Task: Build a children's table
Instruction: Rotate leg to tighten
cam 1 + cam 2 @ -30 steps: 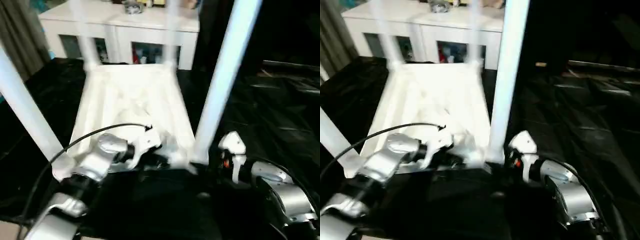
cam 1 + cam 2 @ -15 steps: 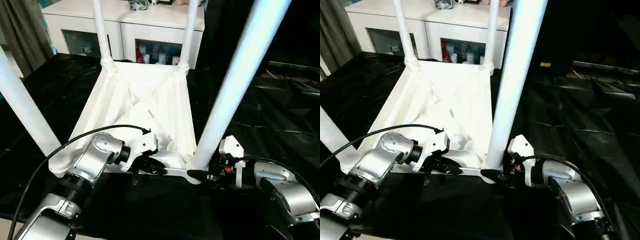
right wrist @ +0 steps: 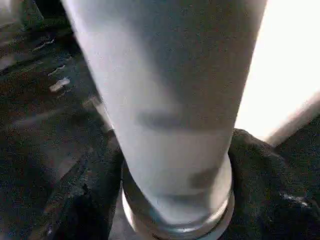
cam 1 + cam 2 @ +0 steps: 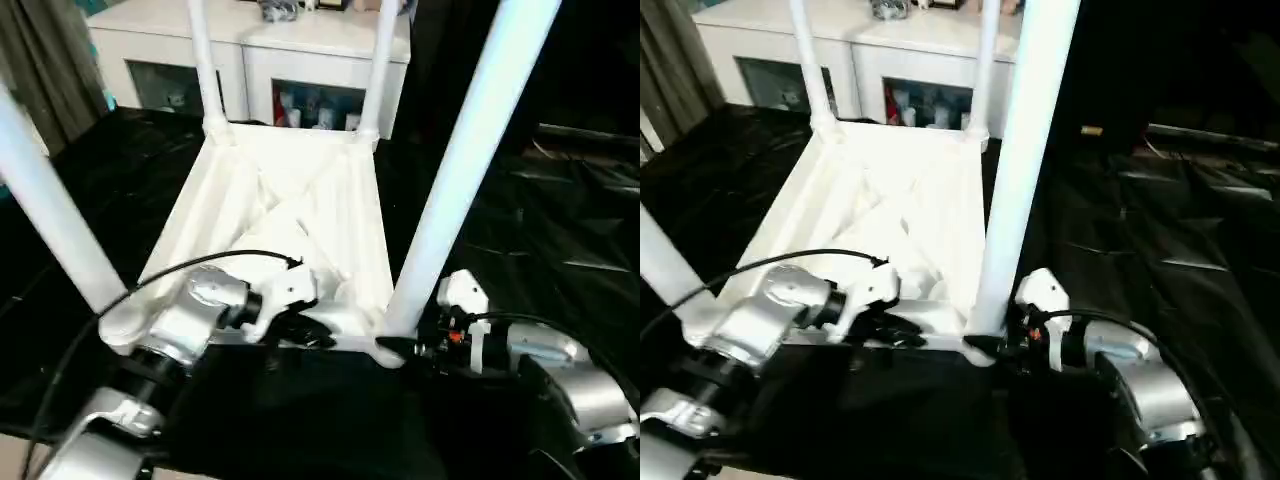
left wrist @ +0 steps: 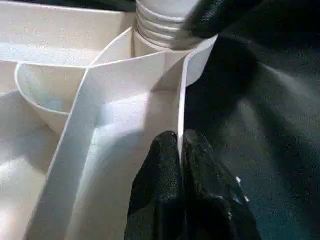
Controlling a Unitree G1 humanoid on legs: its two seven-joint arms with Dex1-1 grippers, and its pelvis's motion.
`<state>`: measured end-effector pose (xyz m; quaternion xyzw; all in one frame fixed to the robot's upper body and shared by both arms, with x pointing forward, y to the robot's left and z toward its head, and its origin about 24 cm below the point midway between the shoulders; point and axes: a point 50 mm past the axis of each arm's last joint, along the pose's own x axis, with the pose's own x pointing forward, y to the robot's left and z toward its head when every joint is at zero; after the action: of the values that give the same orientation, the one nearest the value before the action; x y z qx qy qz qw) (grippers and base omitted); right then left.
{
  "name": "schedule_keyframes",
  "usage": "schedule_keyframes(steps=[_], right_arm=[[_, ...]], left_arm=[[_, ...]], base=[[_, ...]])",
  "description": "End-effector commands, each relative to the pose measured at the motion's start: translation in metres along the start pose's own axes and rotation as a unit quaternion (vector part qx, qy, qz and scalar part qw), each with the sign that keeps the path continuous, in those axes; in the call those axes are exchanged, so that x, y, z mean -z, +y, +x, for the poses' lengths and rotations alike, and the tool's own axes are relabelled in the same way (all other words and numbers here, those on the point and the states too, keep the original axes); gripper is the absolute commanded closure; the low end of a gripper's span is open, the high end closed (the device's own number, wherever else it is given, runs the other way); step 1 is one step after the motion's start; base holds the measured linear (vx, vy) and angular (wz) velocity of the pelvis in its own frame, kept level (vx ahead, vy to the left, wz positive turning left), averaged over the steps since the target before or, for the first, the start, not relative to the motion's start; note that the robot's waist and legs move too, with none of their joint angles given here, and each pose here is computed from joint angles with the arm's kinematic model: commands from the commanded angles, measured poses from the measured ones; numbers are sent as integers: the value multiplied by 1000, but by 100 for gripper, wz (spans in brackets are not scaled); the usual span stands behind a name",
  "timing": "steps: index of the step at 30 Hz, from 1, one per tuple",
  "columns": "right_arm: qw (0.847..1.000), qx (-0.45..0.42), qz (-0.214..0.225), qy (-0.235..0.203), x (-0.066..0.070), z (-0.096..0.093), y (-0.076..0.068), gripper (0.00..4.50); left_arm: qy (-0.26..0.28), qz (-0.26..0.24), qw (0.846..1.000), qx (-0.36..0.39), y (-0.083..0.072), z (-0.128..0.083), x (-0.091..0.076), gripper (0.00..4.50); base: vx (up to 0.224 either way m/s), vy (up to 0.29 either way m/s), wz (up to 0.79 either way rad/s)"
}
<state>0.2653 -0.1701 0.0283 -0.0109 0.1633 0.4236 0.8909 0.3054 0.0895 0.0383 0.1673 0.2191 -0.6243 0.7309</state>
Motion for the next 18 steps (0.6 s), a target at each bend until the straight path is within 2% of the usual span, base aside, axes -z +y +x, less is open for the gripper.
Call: schedule_keyframes(steps=[1,4,6,7,9,12,14,18], right_arm=[[997,64,41,24,18,15,4,176],[990,121,68,20,20,23,3,177],[983,163,81,21,19,37,7,177],[983,163,81,21,19,37,7,177],[986,154,64,21,14,50,17,177],[990,129,48,8,9,55,22,177],[991,117,65,-17,3,54,21,122],[994,91,56,-26,-3,46,17,85]], left_arm=[[-21,-55,995,-74,3,25,-2,450],[-20,-67,992,-107,6,36,-9,450],[-24,-73,989,-124,5,51,-21,450],[-24,-73,989,-125,5,51,-21,450],[-23,-57,991,-117,3,60,-29,450],[-20,-48,994,-101,0,62,-29,450],[-15,-47,995,-91,0,60,-26,450],[-16,-38,997,-71,0,53,-23,450]], base=[[-51,8,-2],[-17,3,-1],[0,0,0],[0,0,0],[0,0,0],[0,0,0],[0,0,0],[0,0,0]])
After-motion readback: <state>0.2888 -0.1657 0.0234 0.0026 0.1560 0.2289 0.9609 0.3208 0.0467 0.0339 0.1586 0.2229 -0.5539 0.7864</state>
